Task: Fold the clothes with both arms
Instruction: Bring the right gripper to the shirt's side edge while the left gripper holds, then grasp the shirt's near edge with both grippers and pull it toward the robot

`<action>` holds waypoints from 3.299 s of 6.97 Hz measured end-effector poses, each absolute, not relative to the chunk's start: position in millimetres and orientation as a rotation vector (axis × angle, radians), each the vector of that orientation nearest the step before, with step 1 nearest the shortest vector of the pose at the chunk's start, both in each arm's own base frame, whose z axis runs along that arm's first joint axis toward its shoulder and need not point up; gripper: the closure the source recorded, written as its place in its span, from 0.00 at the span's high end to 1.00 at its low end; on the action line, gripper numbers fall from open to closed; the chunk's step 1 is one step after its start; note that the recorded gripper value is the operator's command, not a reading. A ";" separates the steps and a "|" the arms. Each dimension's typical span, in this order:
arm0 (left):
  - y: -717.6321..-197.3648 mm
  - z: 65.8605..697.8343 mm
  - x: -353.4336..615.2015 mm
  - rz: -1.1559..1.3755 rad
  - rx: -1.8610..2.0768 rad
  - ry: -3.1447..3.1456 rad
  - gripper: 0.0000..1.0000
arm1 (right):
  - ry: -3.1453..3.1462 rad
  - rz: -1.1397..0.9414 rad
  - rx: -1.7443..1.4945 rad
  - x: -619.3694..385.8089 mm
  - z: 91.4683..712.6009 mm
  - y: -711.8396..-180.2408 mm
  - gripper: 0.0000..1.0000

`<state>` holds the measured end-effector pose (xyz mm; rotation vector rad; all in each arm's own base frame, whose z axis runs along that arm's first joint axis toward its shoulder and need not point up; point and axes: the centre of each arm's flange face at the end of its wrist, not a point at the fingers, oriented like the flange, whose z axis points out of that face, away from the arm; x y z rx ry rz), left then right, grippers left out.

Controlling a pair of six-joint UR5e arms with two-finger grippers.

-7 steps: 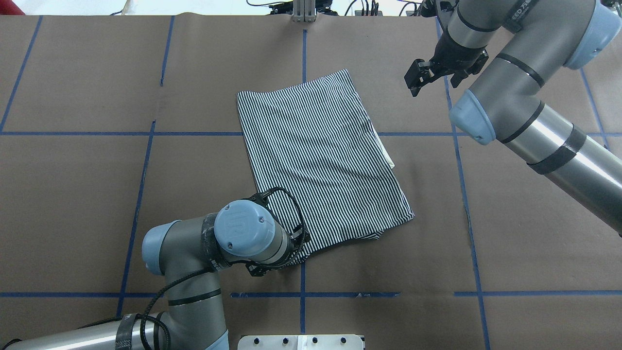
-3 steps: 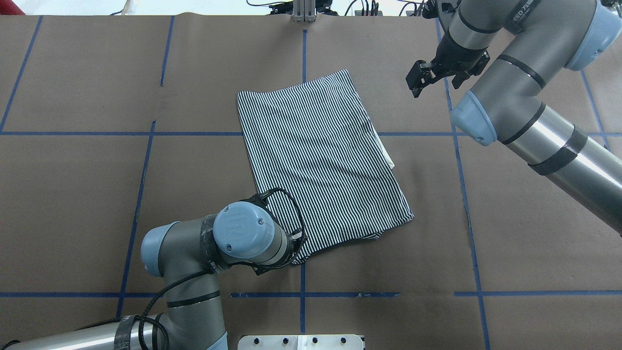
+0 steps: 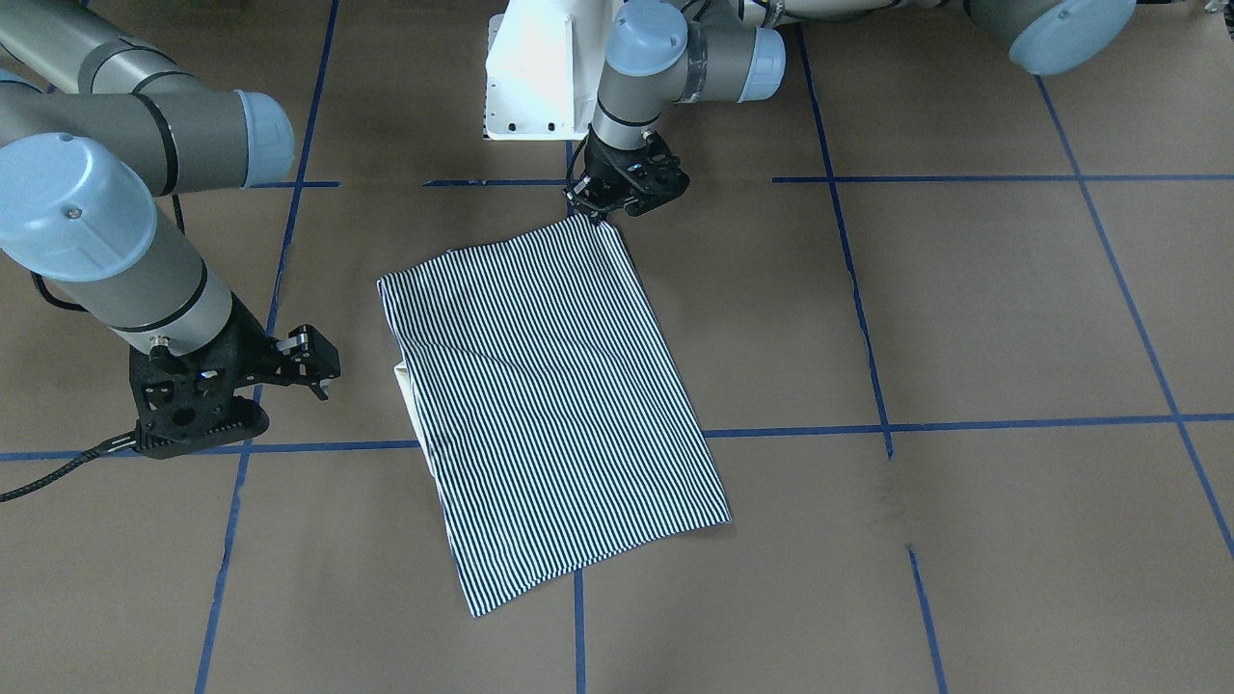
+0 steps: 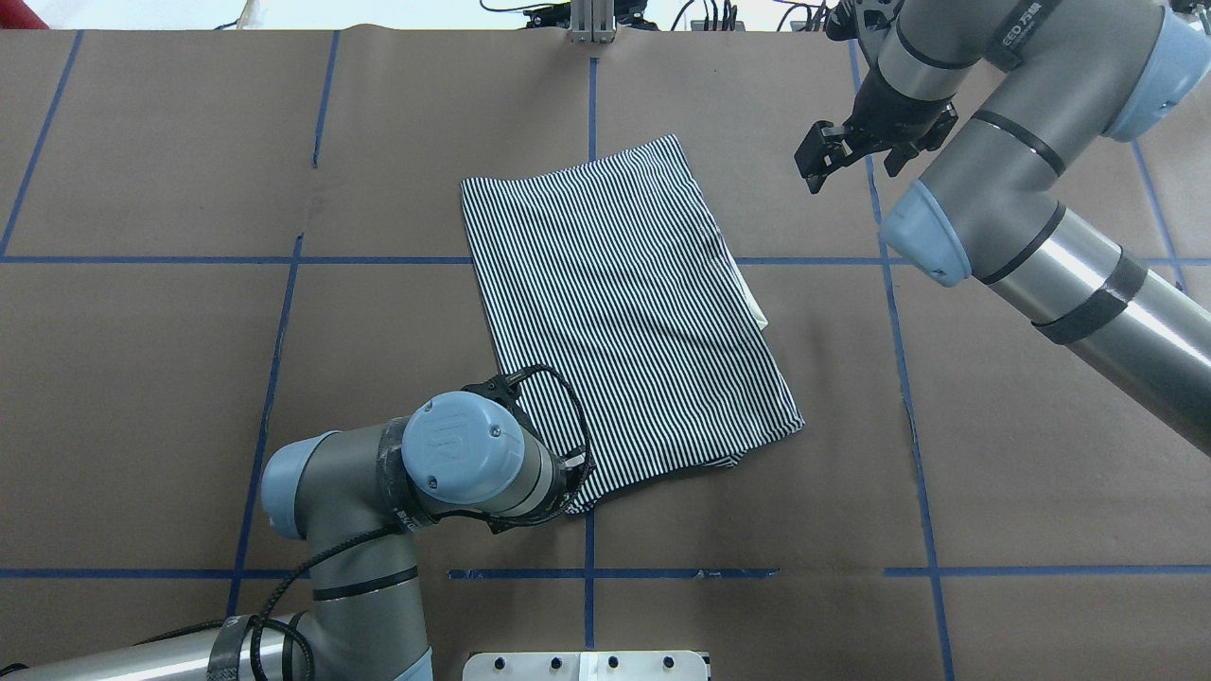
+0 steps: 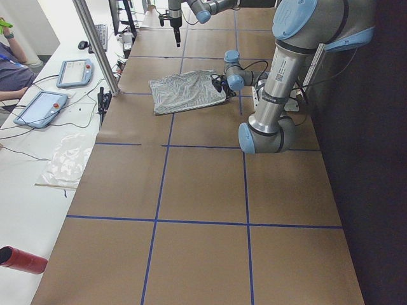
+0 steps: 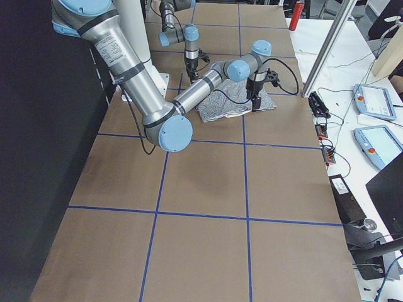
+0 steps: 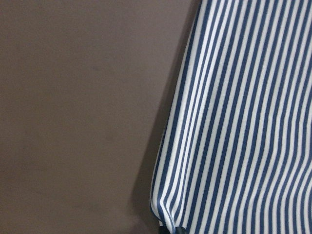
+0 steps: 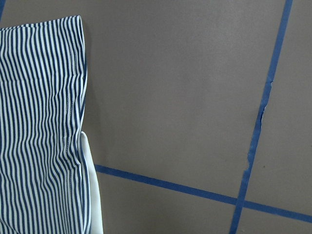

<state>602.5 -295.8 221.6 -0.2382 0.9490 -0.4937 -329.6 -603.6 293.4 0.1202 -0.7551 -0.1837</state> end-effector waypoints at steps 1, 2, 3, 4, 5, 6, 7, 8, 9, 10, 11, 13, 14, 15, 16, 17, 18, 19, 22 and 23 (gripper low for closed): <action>-291.9 225.0 589.7 -0.456 -0.219 0.947 0.00 | -0.763 -0.144 0.092 -335.7 296.0 -592.7 1.00; -287.6 224.2 577.7 -0.415 -0.198 0.932 0.00 | -0.777 -0.069 0.047 -349.6 292.3 -575.9 1.00; -284.8 221.7 569.2 -0.384 -0.182 0.916 0.00 | -0.789 0.035 -0.018 -372.0 287.1 -554.1 1.00; -283.6 220.3 565.3 -0.368 -0.173 0.908 0.00 | -0.793 0.148 -0.098 -399.6 282.7 -527.6 1.00; -283.3 220.4 564.2 -0.362 -0.170 0.904 0.00 | -0.786 0.258 -0.175 -427.6 278.3 -496.5 1.00; -283.2 221.8 563.8 -0.360 -0.169 0.901 0.00 | -0.771 0.358 -0.219 -453.1 271.2 -464.6 1.00; -282.9 223.9 563.4 -0.356 -0.168 0.898 0.00 | -0.762 0.453 -0.233 -473.2 260.4 -437.6 1.00; -282.4 225.3 563.4 -0.350 -0.166 0.896 0.00 | -0.753 0.533 -0.238 -487.5 253.9 -419.6 1.00; -282.1 225.6 563.4 -0.347 -0.166 0.897 0.00 | -0.739 0.593 -0.235 -502.3 253.4 -402.8 1.00; -282.0 225.1 563.2 -0.346 -0.165 0.900 0.00 | -0.725 0.629 -0.227 -517.4 255.7 -385.4 1.00; -281.7 223.6 563.3 -0.344 -0.165 0.903 0.00 | -0.718 0.646 -0.217 -532.0 258.6 -368.2 1.00; -281.1 219.5 562.7 -0.342 -0.166 0.910 0.00 | -0.718 0.649 -0.200 -553.5 267.8 -344.6 1.00; -280.9 217.5 562.0 -0.341 -0.165 0.915 0.00 | -0.708 0.651 -0.199 -561.4 274.4 -338.6 1.00; -280.7 216.2 561.3 -0.340 -0.165 0.917 0.00 | -0.696 0.657 -0.200 -566.8 280.0 -335.8 1.00; -280.9 215.7 561.0 -0.340 -0.165 0.919 0.00 | -0.688 0.660 -0.201 -569.0 283.7 -334.7 1.00; -280.7 214.8 560.6 -0.340 -0.165 0.921 0.00 | -0.683 0.663 -0.202 -569.6 286.6 -334.4 0.97; -280.4 213.6 560.3 -0.339 -0.165 0.923 0.00 | -0.678 0.664 -0.202 -569.5 289.4 -334.1 0.56; -280.0 212.7 560.1 -0.338 -0.165 0.925 0.00 | -0.675 0.665 -0.203 -569.3 291.7 -333.8 0.26; -279.8 211.8 559.7 -0.338 -0.165 0.927 0.00 | -0.674 0.661 -0.200 -569.0 292.3 -333.9 0.00; -279.7 211.5 559.5 -0.338 -0.165 0.927 0.00 | -0.673 0.659 -0.201 -568.7 292.6 -334.3 0.00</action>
